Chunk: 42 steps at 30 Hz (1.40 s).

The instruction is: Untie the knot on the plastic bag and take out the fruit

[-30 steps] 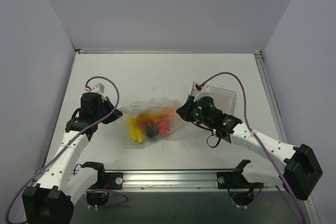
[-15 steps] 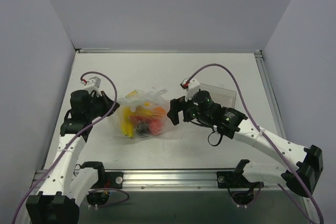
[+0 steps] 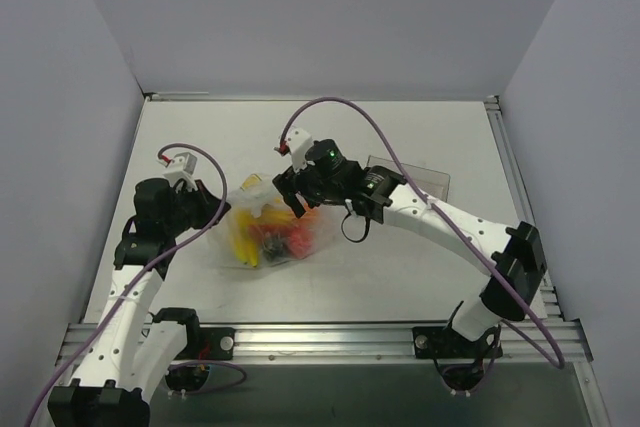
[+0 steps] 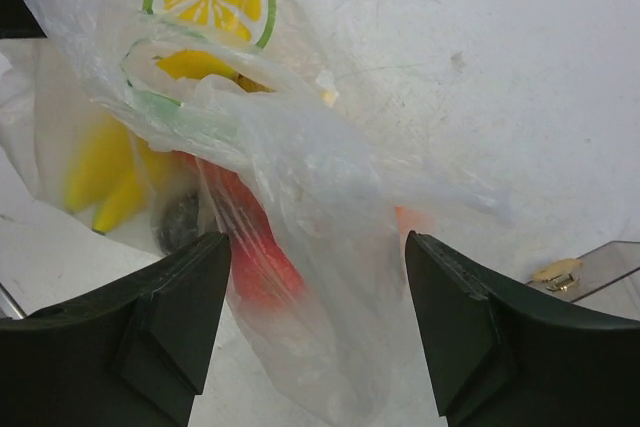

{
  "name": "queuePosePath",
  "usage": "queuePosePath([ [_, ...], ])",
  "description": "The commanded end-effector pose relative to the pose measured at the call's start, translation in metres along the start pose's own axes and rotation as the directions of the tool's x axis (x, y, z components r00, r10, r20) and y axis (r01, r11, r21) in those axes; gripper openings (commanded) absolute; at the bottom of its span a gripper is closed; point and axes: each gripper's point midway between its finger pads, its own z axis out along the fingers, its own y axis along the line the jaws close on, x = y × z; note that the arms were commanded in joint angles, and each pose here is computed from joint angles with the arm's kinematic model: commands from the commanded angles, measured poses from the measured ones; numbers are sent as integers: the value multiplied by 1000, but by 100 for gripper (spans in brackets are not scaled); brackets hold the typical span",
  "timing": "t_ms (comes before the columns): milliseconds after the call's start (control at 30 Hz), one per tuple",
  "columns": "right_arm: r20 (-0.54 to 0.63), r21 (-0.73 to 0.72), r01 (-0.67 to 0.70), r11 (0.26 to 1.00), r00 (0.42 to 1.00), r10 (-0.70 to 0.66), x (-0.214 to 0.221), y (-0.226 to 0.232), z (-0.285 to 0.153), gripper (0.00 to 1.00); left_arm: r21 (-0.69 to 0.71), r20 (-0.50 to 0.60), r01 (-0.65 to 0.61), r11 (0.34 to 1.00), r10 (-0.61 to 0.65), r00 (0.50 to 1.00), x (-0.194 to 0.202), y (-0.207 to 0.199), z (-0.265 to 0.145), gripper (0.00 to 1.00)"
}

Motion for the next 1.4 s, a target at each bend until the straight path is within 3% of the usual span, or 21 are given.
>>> queuePosePath([
  [0, -3, -4, 50, 999, 999, -50, -10, 4, 3, 70, 40, 29, -54, 998, 53, 998, -10, -11, -5, 0],
  [100, -21, 103, 49, 993, 999, -47, -6, -15, 11, 49, 23, 28, -58, 998, 58, 998, -9, -8, -5, 0],
  [133, -19, 125, 49, 991, 999, -47, -7, -18, 10, 32, -16, 37, -54, 998, 54, 998, -11, -1, -5, 0],
  [233, 11, 232, 3, 973, 1000, -6, -13, -38, -6, 8, -128, 46, -7, 992, 13, 999, -13, 17, -8, 0],
  [333, 84, 337, -114, 935, 992, 91, -16, -61, -34, 0, -251, 69, 49, 967, -32, 997, -17, 38, -8, 0],
  [467, 225, 349, -405, 845, 911, 344, -4, -82, -65, 0, -310, 80, 129, 942, -110, 991, -29, 51, 8, 0],
  [533, 303, 288, -563, 775, 821, 484, 8, -87, -74, 0, -282, 97, 165, 945, -143, 985, -43, 46, 21, 0],
  [633, 370, 156, -664, 731, 726, 580, 9, -74, -80, 0, -204, 123, 211, 956, -189, 974, -69, 28, 33, 0],
  [733, 364, 52, -662, 748, 710, 603, 11, -54, -68, 0, -114, 100, 239, 964, -228, 969, -83, 8, 46, 0],
  [800, 340, 53, -642, 765, 732, 591, 15, -47, -64, 0, -53, 105, 232, 971, -226, 969, -95, -8, 43, 16],
  [833, 331, 56, -637, 769, 738, 588, 19, -45, -60, 0, -24, 98, 224, 974, -220, 970, -96, -18, 40, 37],
  [867, 330, 46, -637, 769, 737, 590, 21, -41, -58, 0, -5, 115, 212, 977, -210, 971, -99, -27, 31, 49],
  [967, 341, 3, -638, 770, 725, 599, 20, -33, -54, 0, -7, 168, 175, 985, -171, 971, -95, -44, 8, 84],
  [1000, 344, -4, -636, 772, 724, 598, 19, -31, -53, 0, -18, 187, 164, 986, -158, 970, -93, -47, 1, 89],
  [1067, 344, -10, -624, 781, 731, 589, 16, -27, -52, 0, -52, 226, 160, 986, -145, 963, -84, -55, -16, 97],
  [1233, 326, -20, -577, 816, 768, 551, 20, -10, -45, 0, -82, 241, 218, 973, -193, 951, -55, -64, -22, 97],
  [1367, 331, -25, -568, 823, 772, 543, 20, -2, -45, 0, -76, 190, 221, 972, -203, 961, -38, -84, -8, 97],
])
